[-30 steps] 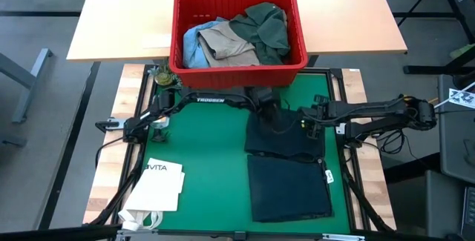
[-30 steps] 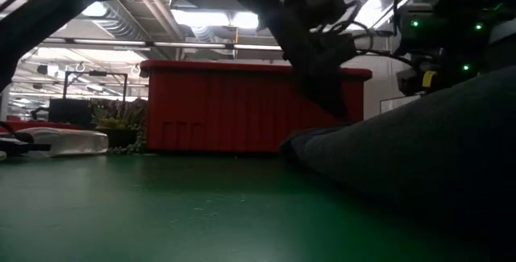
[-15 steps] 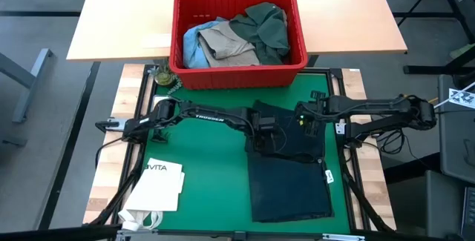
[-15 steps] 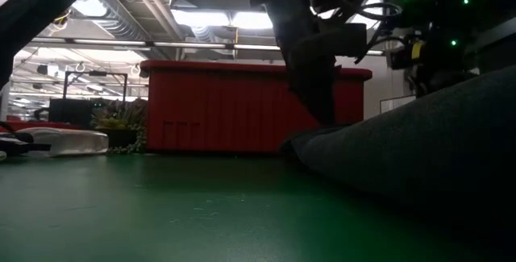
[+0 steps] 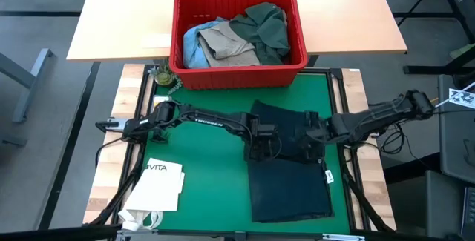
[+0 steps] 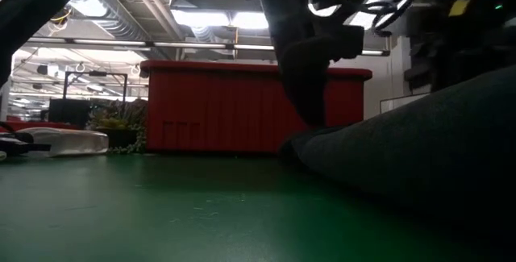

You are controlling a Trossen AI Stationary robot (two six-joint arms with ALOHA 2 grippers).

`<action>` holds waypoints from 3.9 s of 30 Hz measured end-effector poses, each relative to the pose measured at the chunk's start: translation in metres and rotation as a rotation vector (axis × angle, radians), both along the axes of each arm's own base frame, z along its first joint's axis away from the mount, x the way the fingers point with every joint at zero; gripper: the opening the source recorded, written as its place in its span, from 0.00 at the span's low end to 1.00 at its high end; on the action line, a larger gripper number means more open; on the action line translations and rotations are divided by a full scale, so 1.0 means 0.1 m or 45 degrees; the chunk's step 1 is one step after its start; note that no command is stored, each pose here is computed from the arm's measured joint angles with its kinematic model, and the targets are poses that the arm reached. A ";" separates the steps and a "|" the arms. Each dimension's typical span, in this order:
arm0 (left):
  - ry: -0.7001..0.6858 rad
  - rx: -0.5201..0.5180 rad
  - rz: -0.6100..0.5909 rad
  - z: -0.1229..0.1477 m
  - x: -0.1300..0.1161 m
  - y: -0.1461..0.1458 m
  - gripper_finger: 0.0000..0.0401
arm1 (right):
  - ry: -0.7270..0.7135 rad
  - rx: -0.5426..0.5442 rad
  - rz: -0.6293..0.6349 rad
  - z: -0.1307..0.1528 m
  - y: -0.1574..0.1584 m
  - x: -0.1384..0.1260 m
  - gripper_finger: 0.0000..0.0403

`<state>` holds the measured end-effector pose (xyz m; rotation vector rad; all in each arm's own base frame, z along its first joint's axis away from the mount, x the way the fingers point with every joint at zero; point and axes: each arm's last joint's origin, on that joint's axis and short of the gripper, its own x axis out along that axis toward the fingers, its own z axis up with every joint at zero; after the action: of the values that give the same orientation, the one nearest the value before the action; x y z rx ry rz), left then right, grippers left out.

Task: Fold Laundry from Bin
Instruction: Fold the dark blue pants

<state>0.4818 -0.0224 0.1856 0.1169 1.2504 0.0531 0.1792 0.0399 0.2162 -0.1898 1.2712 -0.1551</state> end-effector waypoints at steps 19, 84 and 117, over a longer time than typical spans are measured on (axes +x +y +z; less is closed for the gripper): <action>0.060 -0.003 -0.052 -0.37 -0.12 -0.32 0.22 | 0.189 0.175 -0.092 -0.70 0.26 -0.45 0.31; 0.371 -0.087 -0.083 -0.22 -0.45 -0.49 0.22 | -0.349 0.383 0.174 -0.54 0.47 -0.04 0.31; 0.057 0.028 0.202 0.01 -0.27 0.85 0.22 | -0.090 -0.219 -0.187 -0.52 -0.67 0.03 0.31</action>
<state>0.4550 0.0627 0.1865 0.0377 1.3022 0.2023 0.1826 -0.0267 0.1637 -0.2366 1.2017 -0.3953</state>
